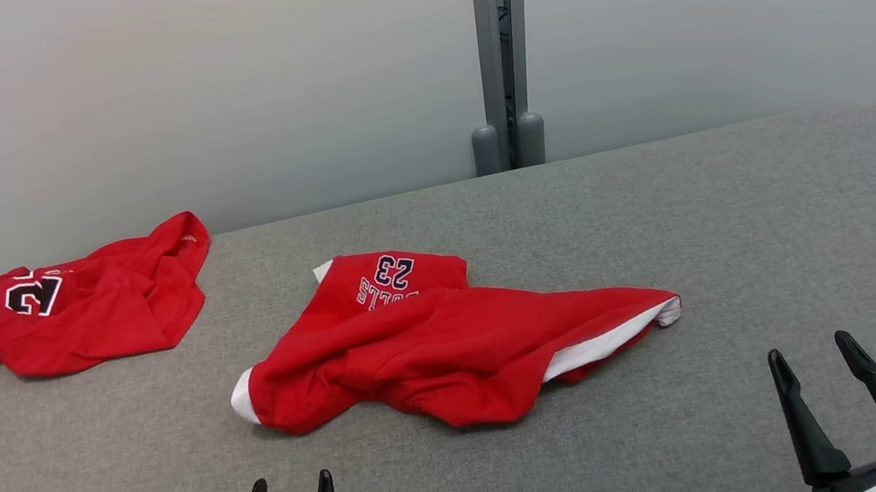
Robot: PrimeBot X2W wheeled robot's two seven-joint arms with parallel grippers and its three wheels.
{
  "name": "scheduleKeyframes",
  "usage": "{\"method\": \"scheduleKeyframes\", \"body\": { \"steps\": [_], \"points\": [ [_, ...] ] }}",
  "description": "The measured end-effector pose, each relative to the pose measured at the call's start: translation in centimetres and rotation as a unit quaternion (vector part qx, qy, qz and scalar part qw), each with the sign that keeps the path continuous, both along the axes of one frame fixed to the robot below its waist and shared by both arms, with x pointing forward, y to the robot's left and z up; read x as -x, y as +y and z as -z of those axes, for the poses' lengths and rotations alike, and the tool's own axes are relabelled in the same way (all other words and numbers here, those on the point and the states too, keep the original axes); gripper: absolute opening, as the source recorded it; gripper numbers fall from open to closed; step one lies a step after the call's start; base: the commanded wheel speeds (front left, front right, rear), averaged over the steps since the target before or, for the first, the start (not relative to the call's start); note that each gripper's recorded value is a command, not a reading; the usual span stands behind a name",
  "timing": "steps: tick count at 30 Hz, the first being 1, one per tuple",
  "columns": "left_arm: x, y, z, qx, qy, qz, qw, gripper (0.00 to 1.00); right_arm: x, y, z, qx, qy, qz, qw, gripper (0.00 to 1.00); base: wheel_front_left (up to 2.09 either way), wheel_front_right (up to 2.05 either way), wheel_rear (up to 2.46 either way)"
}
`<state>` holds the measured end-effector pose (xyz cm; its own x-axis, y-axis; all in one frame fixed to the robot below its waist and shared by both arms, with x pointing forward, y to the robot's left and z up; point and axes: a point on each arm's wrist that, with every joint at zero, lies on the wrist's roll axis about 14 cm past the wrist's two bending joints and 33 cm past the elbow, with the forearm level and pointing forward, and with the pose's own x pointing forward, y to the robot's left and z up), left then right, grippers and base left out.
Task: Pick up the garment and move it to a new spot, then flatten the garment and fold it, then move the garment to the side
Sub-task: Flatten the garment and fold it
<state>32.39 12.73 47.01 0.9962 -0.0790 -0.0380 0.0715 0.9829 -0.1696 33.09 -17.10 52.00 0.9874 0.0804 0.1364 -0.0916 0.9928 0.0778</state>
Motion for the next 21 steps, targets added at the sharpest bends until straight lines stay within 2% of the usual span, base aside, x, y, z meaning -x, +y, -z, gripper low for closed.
{"method": "scheduleKeyframes", "body": {
  "steps": [12, 21],
  "points": [
    [-0.7, -0.9, 0.8, -0.007, 0.013, 0.017, 1.0, 1.0, 0.0, -0.5, 0.6, 0.0, 0.01, 0.008, 1.0, 1.0, 0.0, 0.0, 0.0],
    [-1.5, -6.6, 4.7, -0.035, 0.075, 0.136, 0.987, 1.0, -0.7, -0.8, 1.1, 0.001, 0.019, 0.015, 1.0, 1.0, 0.0, 0.0, 0.0]
  ]
}}
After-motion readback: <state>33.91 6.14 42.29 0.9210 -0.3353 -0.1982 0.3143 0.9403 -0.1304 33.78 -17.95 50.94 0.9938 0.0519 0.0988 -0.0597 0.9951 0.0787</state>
